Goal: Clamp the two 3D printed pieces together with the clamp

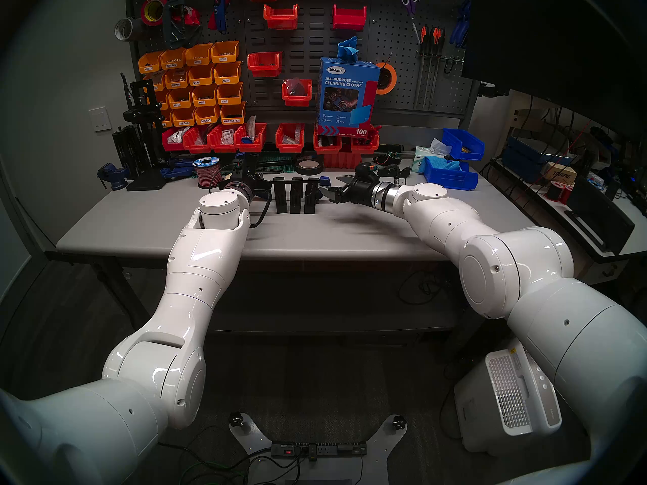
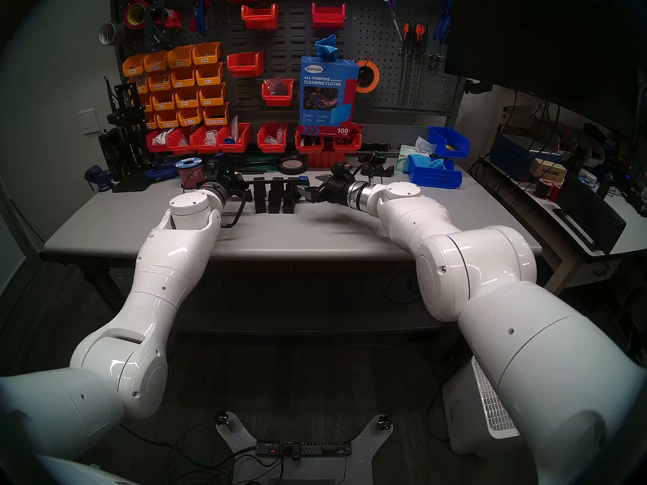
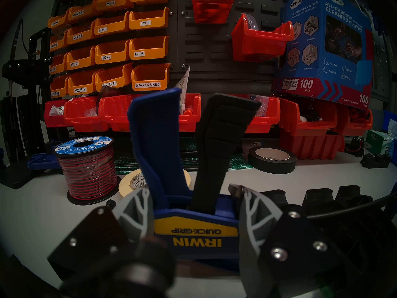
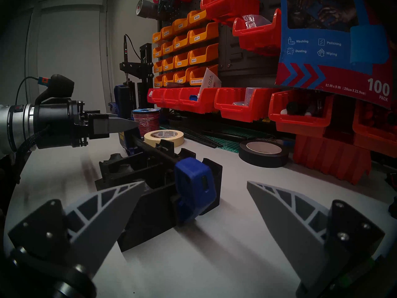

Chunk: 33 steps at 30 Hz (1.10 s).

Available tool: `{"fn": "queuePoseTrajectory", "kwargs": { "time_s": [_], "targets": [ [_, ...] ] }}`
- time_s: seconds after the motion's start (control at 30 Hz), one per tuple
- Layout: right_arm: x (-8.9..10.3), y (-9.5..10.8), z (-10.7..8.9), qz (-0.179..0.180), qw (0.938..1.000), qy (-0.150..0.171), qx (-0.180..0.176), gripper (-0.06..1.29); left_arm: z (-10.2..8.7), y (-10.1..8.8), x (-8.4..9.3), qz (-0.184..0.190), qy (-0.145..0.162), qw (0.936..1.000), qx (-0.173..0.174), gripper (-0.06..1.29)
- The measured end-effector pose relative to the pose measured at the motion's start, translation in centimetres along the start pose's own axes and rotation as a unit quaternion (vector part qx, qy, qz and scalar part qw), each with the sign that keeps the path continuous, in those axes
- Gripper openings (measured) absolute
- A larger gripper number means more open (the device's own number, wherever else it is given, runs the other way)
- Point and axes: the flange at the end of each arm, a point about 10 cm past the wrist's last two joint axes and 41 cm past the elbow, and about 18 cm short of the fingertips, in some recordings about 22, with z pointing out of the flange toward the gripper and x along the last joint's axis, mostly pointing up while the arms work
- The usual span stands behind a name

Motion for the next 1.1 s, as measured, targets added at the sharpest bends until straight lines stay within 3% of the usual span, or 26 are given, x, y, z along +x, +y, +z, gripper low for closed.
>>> {"fn": "queuePoseTrajectory", "kwargs": {
  "time_s": [0.33,0.37,0.4,0.43,0.47,0.83,0.93,1.0,1.07,1.1],
  "targets": [
    [-0.4,-0.1,0.1,0.001,1.0,-0.005,-0.002,1.2,0.0,0.0,0.0,0.0,0.0,1.0,0.0,0.55],
    [-0.4,-0.1,0.1,0.001,1.0,-0.005,-0.002,1.15,0.0,0.0,0.0,0.0,0.0,1.0,0.0,0.55],
    [-0.4,-0.1,0.1,0.001,1.0,-0.006,-0.002,1.04,0.0,0.0,0.0,0.0,0.0,1.0,0.0,0.55],
    [-0.5,-0.1,0.0,0.001,1.0,-0.006,-0.002,0.82,0.0,0.0,0.0,0.0,0.0,1.0,0.0,0.55],
    [-0.5,-0.1,0.0,0.001,1.0,-0.007,-0.002,0.76,0.0,0.0,0.0,0.0,0.0,1.0,0.0,0.55],
    [-1.0,0.0,-0.2,0.003,0.9999,-0.013,-0.003,0.75,0.0,-0.2,0.0,0.0,0.0,1.0,0.002,0.55],
    [-1.1,0.1,-0.4,0.004,0.9999,-0.015,-0.003,0.62,0.0,-0.3,0.0,0.0,0.0,1.0,0.003,0.55],
    [-1.2,0.0,-0.4,0.004,0.9999,-0.015,-0.002,0.42,0.0,-0.3,0.0,0.001,0.0,1.0,0.004,0.55],
    [-1.3,0.0,-0.4,0.004,0.9999,-0.017,-0.001,-0.03,0.0,-0.3,0.0,0.001,0.0,1.0,0.004,0.55],
    [-1.3,0.0,-0.4,0.004,0.9999,-0.017,0.0,-0.04,0.0,-0.2,0.0,0.001,0.0,1.0,0.004,0.55]
  ]
}}
